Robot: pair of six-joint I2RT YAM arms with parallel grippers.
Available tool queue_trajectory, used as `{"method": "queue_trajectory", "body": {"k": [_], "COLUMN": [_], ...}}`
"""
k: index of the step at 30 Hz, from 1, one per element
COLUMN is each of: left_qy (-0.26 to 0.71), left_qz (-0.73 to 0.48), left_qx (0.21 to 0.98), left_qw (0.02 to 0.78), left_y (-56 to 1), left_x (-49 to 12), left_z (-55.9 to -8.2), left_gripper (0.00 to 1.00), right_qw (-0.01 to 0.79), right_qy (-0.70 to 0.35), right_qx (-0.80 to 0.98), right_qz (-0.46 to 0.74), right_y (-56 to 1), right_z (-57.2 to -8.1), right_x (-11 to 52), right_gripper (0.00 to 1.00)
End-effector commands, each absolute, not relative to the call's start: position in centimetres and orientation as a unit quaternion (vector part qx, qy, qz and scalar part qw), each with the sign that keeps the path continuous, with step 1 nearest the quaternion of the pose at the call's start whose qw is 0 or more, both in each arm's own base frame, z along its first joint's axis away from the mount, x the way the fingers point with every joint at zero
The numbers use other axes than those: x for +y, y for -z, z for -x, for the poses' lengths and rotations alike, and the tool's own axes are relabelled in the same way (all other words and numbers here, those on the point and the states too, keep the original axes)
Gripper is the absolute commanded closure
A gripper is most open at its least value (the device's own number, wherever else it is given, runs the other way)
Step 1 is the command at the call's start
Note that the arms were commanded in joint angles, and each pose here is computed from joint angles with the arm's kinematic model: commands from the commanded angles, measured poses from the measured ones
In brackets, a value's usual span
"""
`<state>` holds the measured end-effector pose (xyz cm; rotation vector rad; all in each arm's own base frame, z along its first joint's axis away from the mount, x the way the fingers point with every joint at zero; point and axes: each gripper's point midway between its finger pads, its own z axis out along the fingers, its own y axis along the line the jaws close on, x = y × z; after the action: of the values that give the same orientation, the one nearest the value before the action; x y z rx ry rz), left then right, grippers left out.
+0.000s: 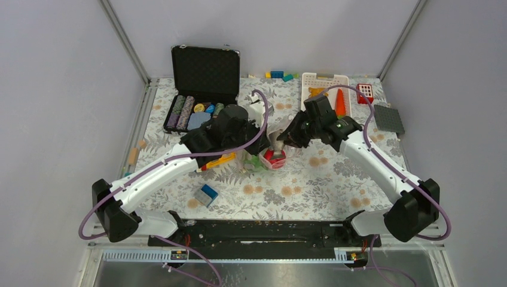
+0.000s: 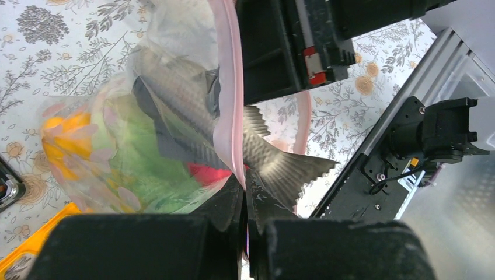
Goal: Place the food in the zip-top bag and seal the zipper
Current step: Place the fake fish in the zipper food storage bag.
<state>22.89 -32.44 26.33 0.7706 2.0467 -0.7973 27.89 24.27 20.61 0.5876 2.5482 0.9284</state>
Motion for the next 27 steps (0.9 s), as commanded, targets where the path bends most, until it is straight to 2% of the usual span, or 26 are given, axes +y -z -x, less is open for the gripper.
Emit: {"method": "queue_trajectory", "body": {"k": [1, 9, 20, 22, 24, 27], "left_qy": [0.359, 0.385, 0.382, 0.375, 0.358, 0.333], "left_qz": [-0.326, -0.293, -0.265, -0.257, -0.239, -0.212], "left_qx": [0.768, 0.774, 0.785, 0.788, 0.797, 0.807], "left_qw": [0.418, 0.408, 0.411, 0.415, 0.424, 0.44], "left_y": [-30.1, -31.4, -31.6, -31.5, -31.3, -31.1], "left_x": [-33.6, -33.9, -33.7, -33.6, -33.1, -32.3], "left_z": [-21.6, -21.1, -21.7, -22.0, -22.8, -24.0], "left_gripper": [1.0, 1.0, 1.0, 1.0, 1.0, 1.0], "right_qw": [0.262, 0.32, 0.382, 0.387, 0.394, 0.409], "right_qy": [-0.306, -0.191, -0.094, -0.106, -0.141, -0.189], "right_qx": [0.882, 0.902, 0.905, 0.903, 0.897, 0.886], "right_qz": [-0.246, -0.218, -0.165, -0.155, -0.139, -0.112], "right_y": [-22.0, -20.4, -21.2, -21.7, -22.5, -24.6], "right_z": [-30.7, -30.1, -29.9, -29.8, -29.6, -29.1], "right_x": [24.0, 23.6, 24.7, 25.0, 25.9, 26.5], "right_gripper": [0.87, 0.81, 0.7, 0.62, 0.46, 0.35]}}
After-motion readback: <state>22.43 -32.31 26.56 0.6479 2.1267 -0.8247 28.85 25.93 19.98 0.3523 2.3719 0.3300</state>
